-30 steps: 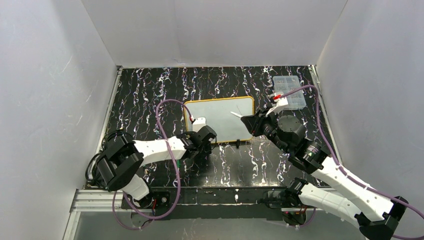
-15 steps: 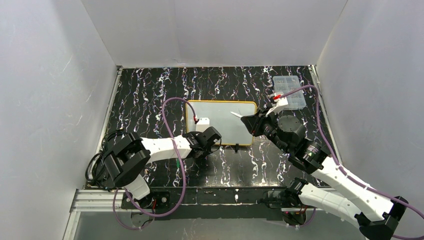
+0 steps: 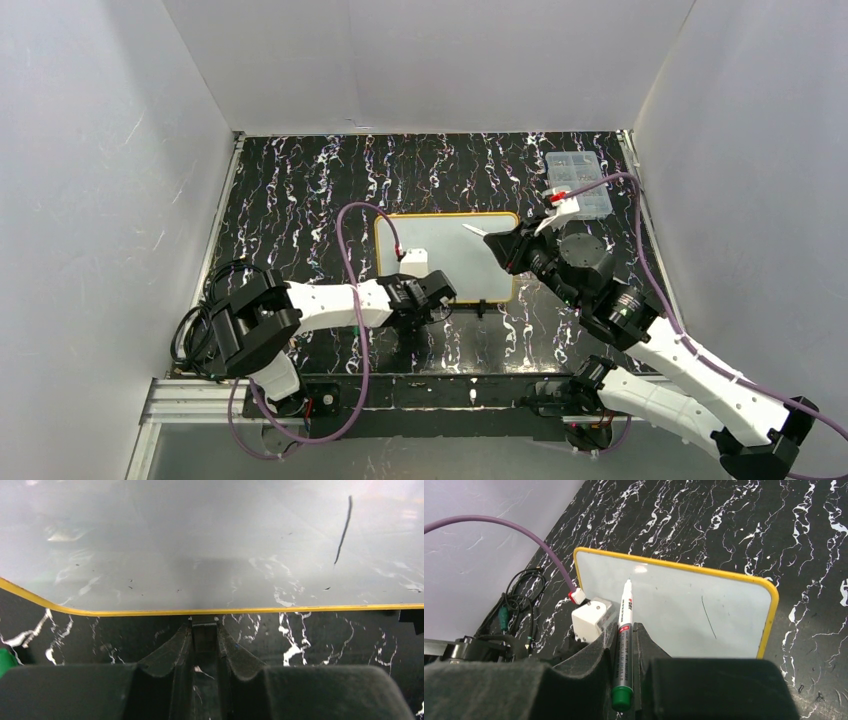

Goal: Write a sentence on the whiteboard
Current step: Move the whiteboard stand to the center of the board.

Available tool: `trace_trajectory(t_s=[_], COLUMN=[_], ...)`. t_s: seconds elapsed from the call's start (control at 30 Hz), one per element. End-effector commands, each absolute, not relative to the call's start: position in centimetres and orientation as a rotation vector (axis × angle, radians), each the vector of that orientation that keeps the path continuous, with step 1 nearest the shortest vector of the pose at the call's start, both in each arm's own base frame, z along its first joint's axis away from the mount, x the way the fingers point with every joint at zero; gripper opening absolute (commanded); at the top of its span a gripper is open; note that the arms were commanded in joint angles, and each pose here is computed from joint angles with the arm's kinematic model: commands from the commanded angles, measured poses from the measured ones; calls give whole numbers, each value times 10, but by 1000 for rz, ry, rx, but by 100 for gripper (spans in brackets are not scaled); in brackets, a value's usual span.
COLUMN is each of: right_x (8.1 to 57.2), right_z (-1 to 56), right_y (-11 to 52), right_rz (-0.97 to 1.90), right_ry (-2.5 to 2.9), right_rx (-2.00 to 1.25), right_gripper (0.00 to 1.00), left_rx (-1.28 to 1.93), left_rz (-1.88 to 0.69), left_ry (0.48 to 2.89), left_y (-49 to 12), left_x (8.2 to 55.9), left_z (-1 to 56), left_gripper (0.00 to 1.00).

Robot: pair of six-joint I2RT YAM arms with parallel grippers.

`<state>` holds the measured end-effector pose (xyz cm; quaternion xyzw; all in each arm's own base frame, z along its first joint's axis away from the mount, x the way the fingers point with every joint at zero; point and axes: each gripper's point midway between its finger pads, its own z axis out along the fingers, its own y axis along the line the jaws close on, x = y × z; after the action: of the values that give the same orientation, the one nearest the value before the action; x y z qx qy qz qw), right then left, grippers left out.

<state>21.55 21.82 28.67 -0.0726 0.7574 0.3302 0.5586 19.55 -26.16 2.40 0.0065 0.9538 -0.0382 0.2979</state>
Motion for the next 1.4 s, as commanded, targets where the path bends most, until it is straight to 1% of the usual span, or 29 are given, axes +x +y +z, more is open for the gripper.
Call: trace_trajectory(t_s=[0.0, 0.17, 0.23, 0.33, 0.4, 0.47, 0.6, 0.8, 0.87, 0.97, 1.07, 1.17, 1.27, 1.37], right_x=[215, 213, 212, 211, 210, 210, 210, 208, 208, 206, 204, 201, 198, 196], right_z=[305, 308, 311, 314, 316, 317, 318, 323, 325, 329, 332, 336, 334, 332], right_y=[214, 209, 207, 202, 201, 200, 199, 199, 199, 199, 200, 206, 218, 232], right_rz=[797, 792, 790, 784, 783, 782, 777, 783, 786, 789, 796, 817, 849, 900], right_ry=[1719, 1712, 1706, 1698, 1694, 1692, 1692, 1686, 1685, 1682, 1678, 1669, 1677, 1679], right_rx=[-146, -136, -129, -124, -118, -118, -120, -127, -131, -138, -156, -206, -266, -308], right_gripper=[1, 1, 1, 1, 1, 1, 1, 1, 1, 1, 1, 1, 1, 1], left_rx=[-28, 0, 21, 32, 40, 51, 71, 163, 281, 456, 591, 677, 768, 814], left_rz=[-66, -89, -93, -107, -120, -138, -173, -326, -413, -400, -397, -441, -429, -501], left_ry=[2579, 2620, 2625, 2634, 2639, 2638, 2643, 2648, 2614, 2567, 2561, 2569, 2520, 2477], left_y=[-266, -280, -282, -281, -280, -278, -273, -265, -263, -247, -228, -214, -206, -206], left_x=[172, 154, 150, 143, 138, 134, 124, 106, 101, 102, 108, 120, 138, 157], left_z=[24, 22, 24, 28, 30, 35, 46, 73, 92, 124, 154, 178, 201, 216], left_gripper=[0, 0, 4, 17, 29, 39, 52, 63, 64, 67, 71, 72, 74, 75])
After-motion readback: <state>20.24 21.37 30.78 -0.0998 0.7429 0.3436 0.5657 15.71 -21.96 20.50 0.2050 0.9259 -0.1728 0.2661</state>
